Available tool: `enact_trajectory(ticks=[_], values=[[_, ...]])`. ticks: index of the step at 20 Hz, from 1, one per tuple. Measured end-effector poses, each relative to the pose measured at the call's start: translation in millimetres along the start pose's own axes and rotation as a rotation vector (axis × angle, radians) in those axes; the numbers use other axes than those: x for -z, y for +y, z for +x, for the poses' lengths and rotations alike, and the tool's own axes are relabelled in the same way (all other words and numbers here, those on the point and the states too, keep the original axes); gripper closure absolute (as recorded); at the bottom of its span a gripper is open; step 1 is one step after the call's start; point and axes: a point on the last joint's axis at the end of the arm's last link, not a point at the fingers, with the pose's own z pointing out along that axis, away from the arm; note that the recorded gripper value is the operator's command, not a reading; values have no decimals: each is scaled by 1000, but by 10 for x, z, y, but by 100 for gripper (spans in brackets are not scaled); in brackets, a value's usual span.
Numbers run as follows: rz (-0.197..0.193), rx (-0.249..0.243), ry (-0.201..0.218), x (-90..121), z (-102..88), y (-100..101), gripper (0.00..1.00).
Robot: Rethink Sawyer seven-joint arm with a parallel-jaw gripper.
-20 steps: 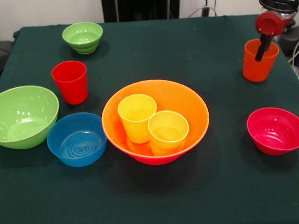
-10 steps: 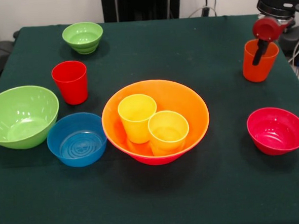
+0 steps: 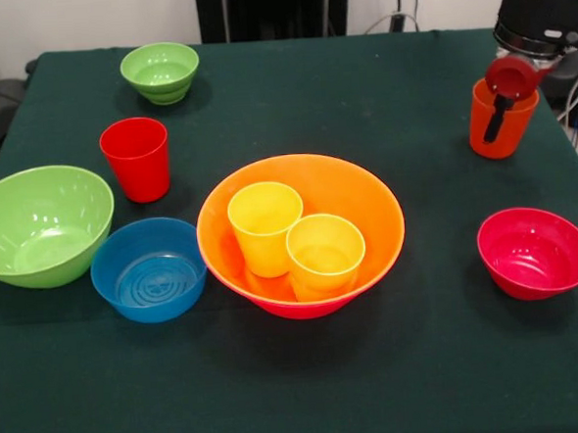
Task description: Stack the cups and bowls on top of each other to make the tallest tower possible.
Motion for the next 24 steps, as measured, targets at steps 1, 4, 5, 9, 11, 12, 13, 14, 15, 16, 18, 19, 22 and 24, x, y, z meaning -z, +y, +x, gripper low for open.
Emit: enact_trajectory(ticks=[1, 4, 5, 9, 11, 12, 13, 14, 15, 16, 18, 19, 22, 24], values=[[4, 1, -8, -55, -18, -15, 0], [11, 1, -21, -141, -68, -25, 0], [12, 1, -24, -159, -82, -23, 0], [18, 14, -47, -258, -201, 10, 100], [21, 14, -46, -245, -218, 46, 100], [19, 14, -42, -225, -214, 61, 100], [17, 14, -38, -206, -210, 76, 100], [15, 13, -35, -182, -211, 102, 100], [13, 13, -34, -173, -225, 129, 100], [12, 12, -34, -165, -240, 156, 100], [11, 11, -35, -164, -281, 206, 100], [12, 10, -38, -172, -308, 229, 100], [13, 9, -44, -193, -369, 278, 100], [13, 10, -49, -206, -407, 304, 100]])
